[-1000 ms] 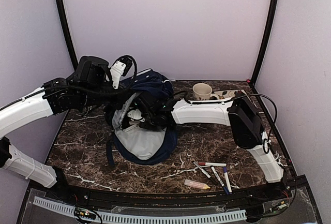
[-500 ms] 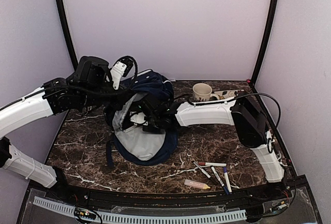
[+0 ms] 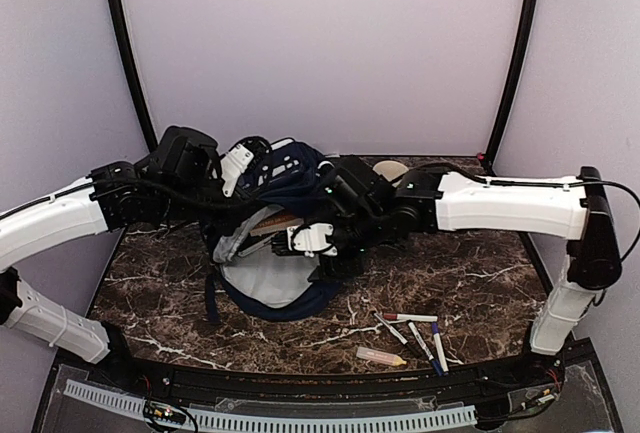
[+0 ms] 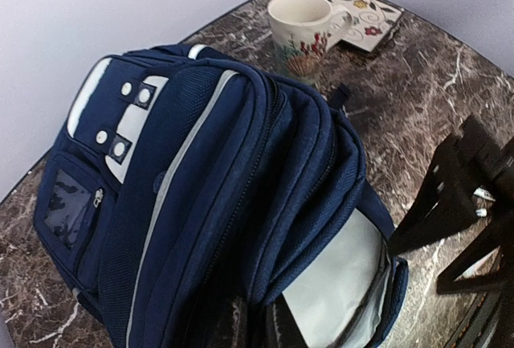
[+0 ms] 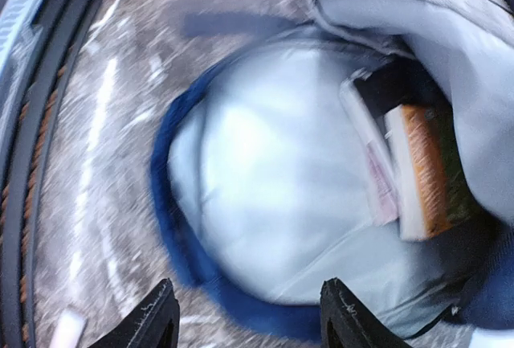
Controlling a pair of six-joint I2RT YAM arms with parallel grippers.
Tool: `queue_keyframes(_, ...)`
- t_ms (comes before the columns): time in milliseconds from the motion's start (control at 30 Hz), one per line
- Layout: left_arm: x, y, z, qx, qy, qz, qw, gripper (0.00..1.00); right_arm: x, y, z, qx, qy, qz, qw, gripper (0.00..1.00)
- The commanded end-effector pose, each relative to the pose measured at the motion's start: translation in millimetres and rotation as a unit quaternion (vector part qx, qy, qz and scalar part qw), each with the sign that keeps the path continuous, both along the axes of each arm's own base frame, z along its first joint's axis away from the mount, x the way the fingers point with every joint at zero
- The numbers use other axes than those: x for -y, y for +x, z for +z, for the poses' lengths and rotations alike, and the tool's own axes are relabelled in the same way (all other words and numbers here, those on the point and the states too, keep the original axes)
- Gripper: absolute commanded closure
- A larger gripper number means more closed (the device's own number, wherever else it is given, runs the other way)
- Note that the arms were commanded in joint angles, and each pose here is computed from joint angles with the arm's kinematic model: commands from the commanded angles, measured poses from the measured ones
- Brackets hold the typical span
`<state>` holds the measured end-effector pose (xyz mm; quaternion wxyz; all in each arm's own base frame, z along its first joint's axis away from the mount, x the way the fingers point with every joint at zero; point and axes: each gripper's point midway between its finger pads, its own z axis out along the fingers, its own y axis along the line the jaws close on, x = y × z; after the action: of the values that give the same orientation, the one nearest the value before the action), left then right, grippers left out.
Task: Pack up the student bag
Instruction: Place the largest pocket of the bag in the student bag.
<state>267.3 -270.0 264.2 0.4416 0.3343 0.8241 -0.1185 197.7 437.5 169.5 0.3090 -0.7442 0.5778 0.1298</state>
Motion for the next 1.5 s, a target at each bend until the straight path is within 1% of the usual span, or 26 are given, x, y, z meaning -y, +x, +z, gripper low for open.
queue_keyframes(0,2.7,-21.0,-21.4,-0.018,-0.011,-0.050,0.999,1.00,63.3,-32.8,-36.7,-0.071,-0.070,0.004,0.995,0.40)
queue_keyframes(100,7.4,-32.5,-46.4,-0.052,-0.006,-0.076,0.996,1.00,95.0,-21.1,-34.1,-0.087,-0.081,-0.029,0.992,0.42)
queue_keyframes(167,9.8,-35.9,-62.8,-0.076,0.000,-0.080,0.994,1.00,109.5,-11.8,-32.9,-0.116,-0.083,-0.046,0.989,0.45)
queue_keyframes(300,10.4,-36.0,-80.4,-0.090,0.004,-0.074,0.993,1.00,129.9,26.8,-16.8,-0.161,-0.041,-0.108,0.980,0.47)
queue_keyframes(400,6.5,-34.0,-89.7,-0.085,0.010,-0.066,0.994,1.00,136.0,63.4,-11.7,-0.173,-0.012,-0.163,0.971,0.50)
queue_keyframes(500,-1.8,-32.0,-103.0,-0.083,0.035,-0.054,0.994,1.00,131.8,95.8,-15.5,-0.180,0.006,-0.192,0.965,0.55)
queue_keyframes(600,-9.2,-32.0,-110.9,-0.087,0.055,-0.047,0.994,1.00,118.4,115.6,-27.8,-0.188,0.016,-0.201,0.961,0.60)
queue_keyframes(700,-9.6,-33.7,-100.2,-0.084,0.035,-0.043,0.995,1.00,104.9,131.9,-43.9,-0.200,0.014,-0.208,0.957,0.66)
queue_keyframes(800,-11.9,-31.3,-86.0,-0.070,0.008,-0.026,0.997,1.00,93.3,149.0,-52.1,-0.202,0.022,-0.223,0.953,0.69)
queue_keyframes(900,-33.3,-23.0,-89.6,-0.055,0.028,0.026,0.998,1.00,88.4,163.3,-58.2,-0.183,0.032,-0.236,0.954,0.69)
queue_keyframes(967,-48.2,-19.6,-94.7,-0.041,0.040,0.054,0.997,1.00,87.7,168.2,-64.8,-0.170,0.038,-0.239,0.955,0.68)
queue_keyframes(1067,-56.7,-19.8,-94.3,-0.034,0.019,0.068,0.997,1.00,86.0,166.7,-74.0,-0.183,0.034,-0.243,0.952,0.68)
queue_keyframes(1167,-51.2,-27.0,-96.6,-0.040,-0.017,0.055,0.998,1.00,85.2,159.7,-74.4,-0.198,0.042,-0.239,0.950,0.68)
queue_keyframes(1267,-43.5,-30.5,-110.0,-0.051,-0.045,0.046,0.997,1.00,85.4,152.4,-67.9,-0.206,0.052,-0.234,0.949,0.67)
queue_keyframes(1400,-27.3,-28.6,-129.9,-0.077,-0.066,0.036,0.994,1.00,86.2,143.9,-53.7,-0.213,0.074,-0.239,0.944,0.65)
queue_keyframes(1467,-19.1,-23.2,-137.0,-0.083,-0.066,0.035,0.994,1.00,87.1,142.8,-54.2,-0.221,0.073,-0.246,0.941,0.62)
